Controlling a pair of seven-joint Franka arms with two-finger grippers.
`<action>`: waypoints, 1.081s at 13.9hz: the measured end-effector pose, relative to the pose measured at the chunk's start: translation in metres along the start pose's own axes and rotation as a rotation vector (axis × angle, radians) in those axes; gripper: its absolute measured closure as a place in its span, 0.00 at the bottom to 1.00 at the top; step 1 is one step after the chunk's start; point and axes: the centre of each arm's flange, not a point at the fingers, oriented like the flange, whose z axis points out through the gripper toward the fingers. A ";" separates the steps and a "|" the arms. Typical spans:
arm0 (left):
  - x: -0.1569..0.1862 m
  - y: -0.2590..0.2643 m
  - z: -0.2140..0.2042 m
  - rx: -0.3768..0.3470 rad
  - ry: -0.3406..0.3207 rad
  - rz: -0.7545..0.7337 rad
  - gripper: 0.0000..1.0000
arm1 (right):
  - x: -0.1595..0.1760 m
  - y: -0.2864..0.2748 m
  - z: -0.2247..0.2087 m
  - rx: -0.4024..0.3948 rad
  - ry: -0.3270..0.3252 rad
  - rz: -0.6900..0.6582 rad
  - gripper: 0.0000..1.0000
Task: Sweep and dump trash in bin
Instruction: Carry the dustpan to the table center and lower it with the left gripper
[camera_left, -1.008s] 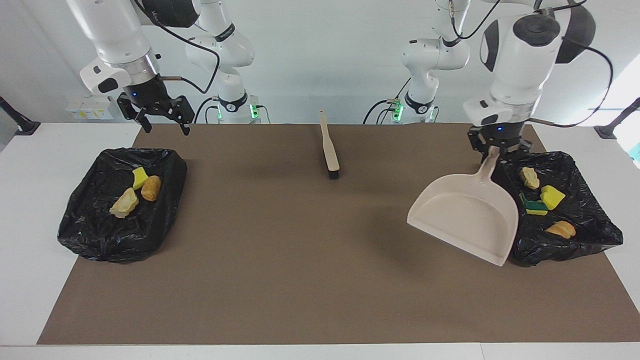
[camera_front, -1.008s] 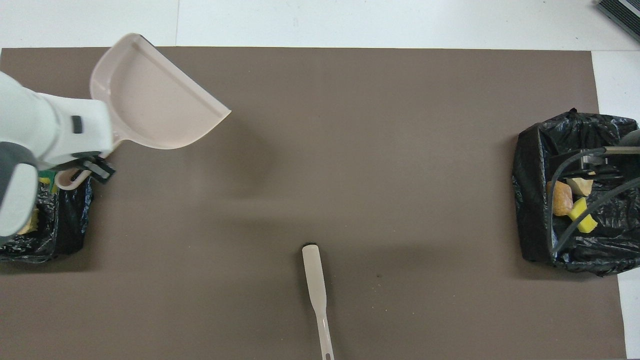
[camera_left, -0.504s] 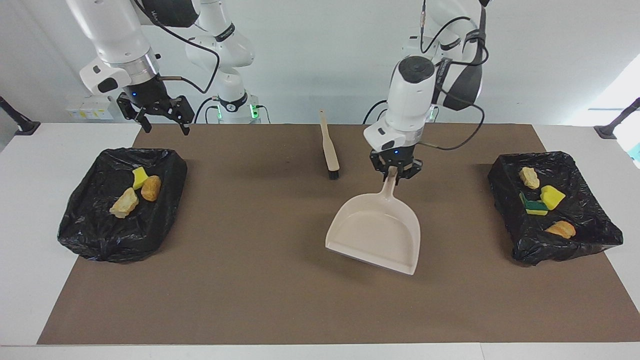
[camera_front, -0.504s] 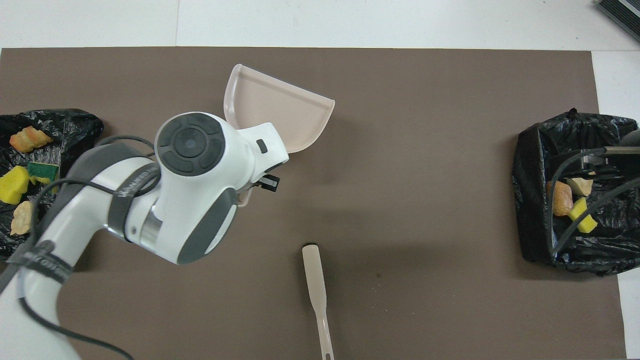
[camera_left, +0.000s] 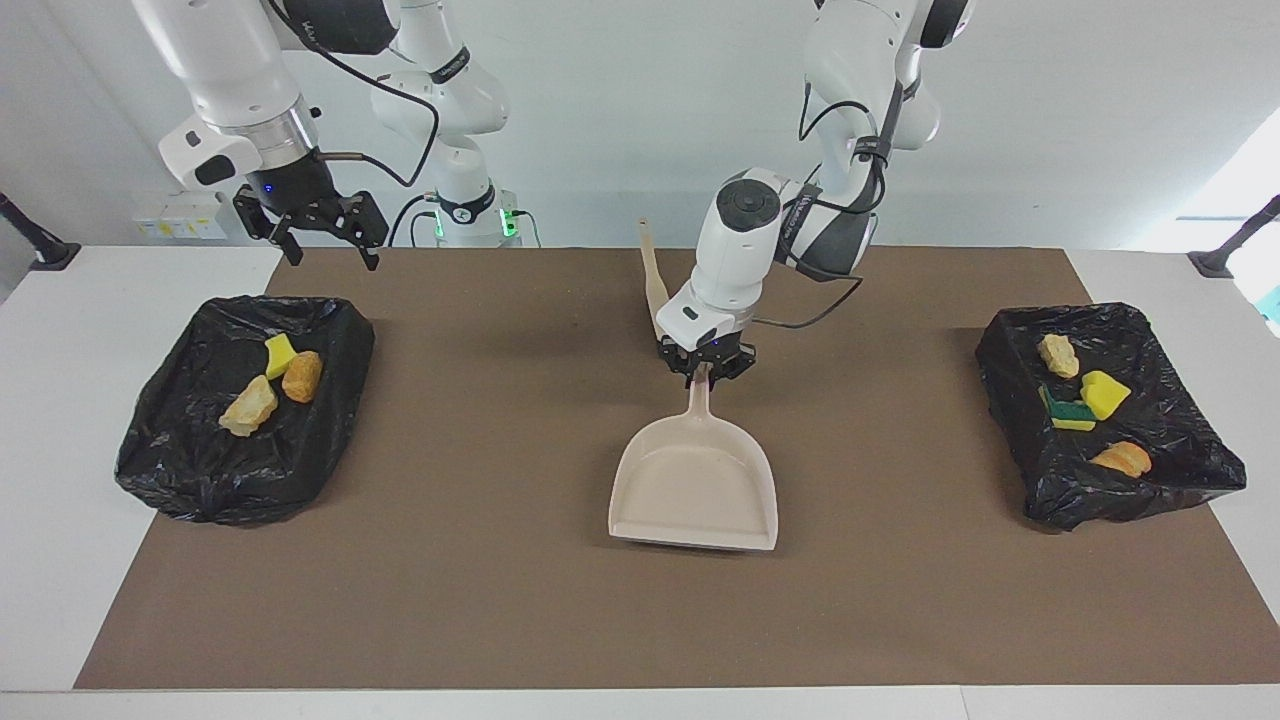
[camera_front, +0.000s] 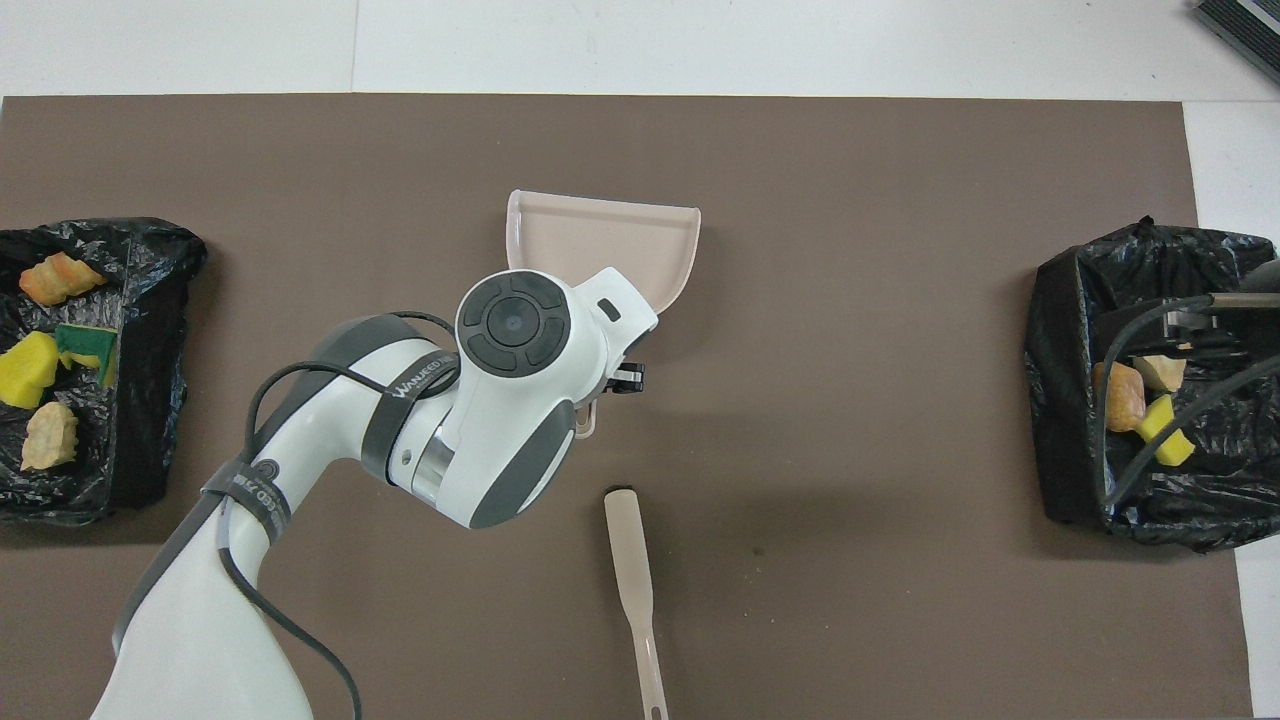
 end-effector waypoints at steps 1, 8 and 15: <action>-0.003 0.006 0.002 -0.005 0.008 0.005 0.69 | 0.000 0.000 0.000 0.000 0.000 0.000 0.00; -0.020 0.034 0.054 -0.023 0.021 -0.025 0.63 | 0.000 0.001 0.000 0.000 0.001 0.001 0.00; -0.011 0.010 0.014 -0.003 0.010 -0.073 0.00 | 0.000 0.001 0.000 0.000 0.001 0.001 0.00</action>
